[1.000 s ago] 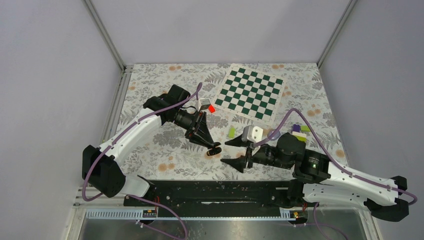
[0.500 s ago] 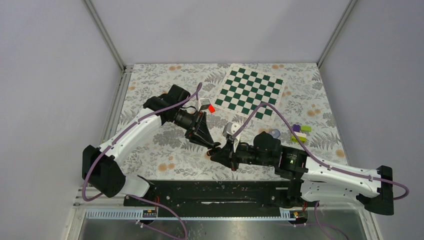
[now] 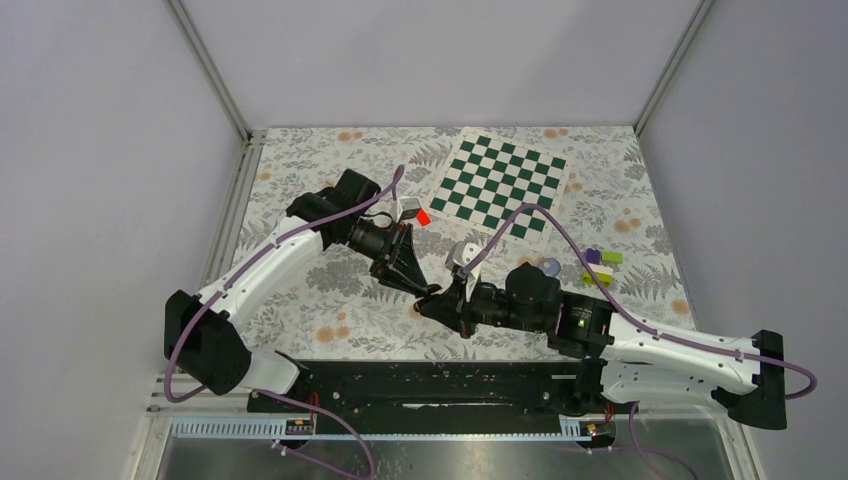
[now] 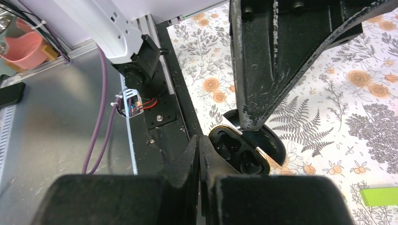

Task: Insert the wireless bluetooth earbuds into the charging case
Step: Place the earbud in the charging case.

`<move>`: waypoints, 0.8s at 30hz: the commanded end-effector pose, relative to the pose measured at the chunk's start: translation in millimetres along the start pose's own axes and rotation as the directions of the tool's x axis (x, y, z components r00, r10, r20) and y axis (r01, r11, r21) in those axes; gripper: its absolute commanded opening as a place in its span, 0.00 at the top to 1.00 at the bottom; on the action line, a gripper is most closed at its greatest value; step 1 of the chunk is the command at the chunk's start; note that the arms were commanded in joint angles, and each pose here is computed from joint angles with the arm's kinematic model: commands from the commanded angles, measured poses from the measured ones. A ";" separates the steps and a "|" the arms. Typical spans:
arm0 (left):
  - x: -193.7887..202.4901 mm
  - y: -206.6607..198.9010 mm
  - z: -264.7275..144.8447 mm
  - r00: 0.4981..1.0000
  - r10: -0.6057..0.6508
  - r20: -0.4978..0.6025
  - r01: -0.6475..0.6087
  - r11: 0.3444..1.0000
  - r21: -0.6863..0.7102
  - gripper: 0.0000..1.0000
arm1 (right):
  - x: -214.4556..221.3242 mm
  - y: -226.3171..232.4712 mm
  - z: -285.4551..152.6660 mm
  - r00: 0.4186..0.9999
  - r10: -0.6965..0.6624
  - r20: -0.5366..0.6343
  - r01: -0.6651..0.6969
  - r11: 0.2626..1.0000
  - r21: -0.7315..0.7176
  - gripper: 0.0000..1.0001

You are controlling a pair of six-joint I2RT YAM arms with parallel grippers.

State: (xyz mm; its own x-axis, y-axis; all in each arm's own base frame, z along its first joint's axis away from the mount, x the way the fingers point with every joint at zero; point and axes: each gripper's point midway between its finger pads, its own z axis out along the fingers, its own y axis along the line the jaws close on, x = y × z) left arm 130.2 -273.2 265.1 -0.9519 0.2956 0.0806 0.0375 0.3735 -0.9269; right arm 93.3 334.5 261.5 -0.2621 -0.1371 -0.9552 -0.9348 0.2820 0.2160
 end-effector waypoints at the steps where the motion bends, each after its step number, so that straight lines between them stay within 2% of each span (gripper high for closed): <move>1: 6.5 -20.2 -5.8 0.997 0.071 -0.002 -0.071 0.996 0.053 1.00 | -10.7 -11.3 0.8 0.999 -0.032 0.026 0.030 0.997 0.067 1.00; 9: 6.5 -20.1 -5.8 0.998 0.071 -0.001 -0.070 0.996 0.052 1.00 | -8.4 -19.2 -2.8 0.999 -0.046 0.024 0.043 0.993 0.109 1.00; 13: 6.3 -19.9 -5.6 0.997 0.072 -0.001 -0.072 0.996 0.050 1.00 | -12.6 -4.2 -11.9 0.999 -0.031 0.042 0.029 0.999 0.034 1.00; 16: 6.1 -20.0 -5.8 0.997 0.073 0.001 -0.073 0.996 0.050 1.00 | -21.3 8.8 -30.3 0.995 0.005 0.100 -0.003 1.000 -0.023 1.00; 18: 5.0 -20.1 -5.8 0.997 0.074 0.001 -0.074 0.996 0.050 1.00 | -27.0 -4.3 -46.0 0.981 0.043 0.188 -0.054 0.997 0.050 0.79; 19: 4.0 -20.2 -5.8 0.997 0.076 0.003 -0.076 0.996 0.048 1.00 | -27.9 -22.0 -54.5 0.964 0.096 0.247 -0.134 0.981 0.138 0.66; 20: 2.9 -21.5 -6.1 0.997 0.081 0.005 -0.081 0.996 0.050 1.00 | -23.6 -44.4 -64.2 0.944 0.132 0.303 -0.211 0.946 0.244 0.57; 22: -3.9 -27.9 -6.3 0.994 0.105 0.029 -0.107 0.992 0.072 1.00 | -7.5 -80.7 -82.1 0.901 0.182 0.395 -0.345 0.852 0.394 0.54; 24: -14.0 -43.1 -9.0 0.992 0.102 0.075 -0.110 0.986 0.121 1.00 | 10.3 -103.1 -94.4 0.869 0.215 0.445 -0.432 0.770 0.470 0.53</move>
State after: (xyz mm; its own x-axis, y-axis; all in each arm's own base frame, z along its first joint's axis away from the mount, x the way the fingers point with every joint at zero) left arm 133.5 -275.5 267.2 -0.9549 0.2885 0.0709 0.0411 0.3644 -0.9303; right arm 117.3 258.1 275.4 -0.2944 0.1614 -0.9420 -0.7952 0.5053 0.3351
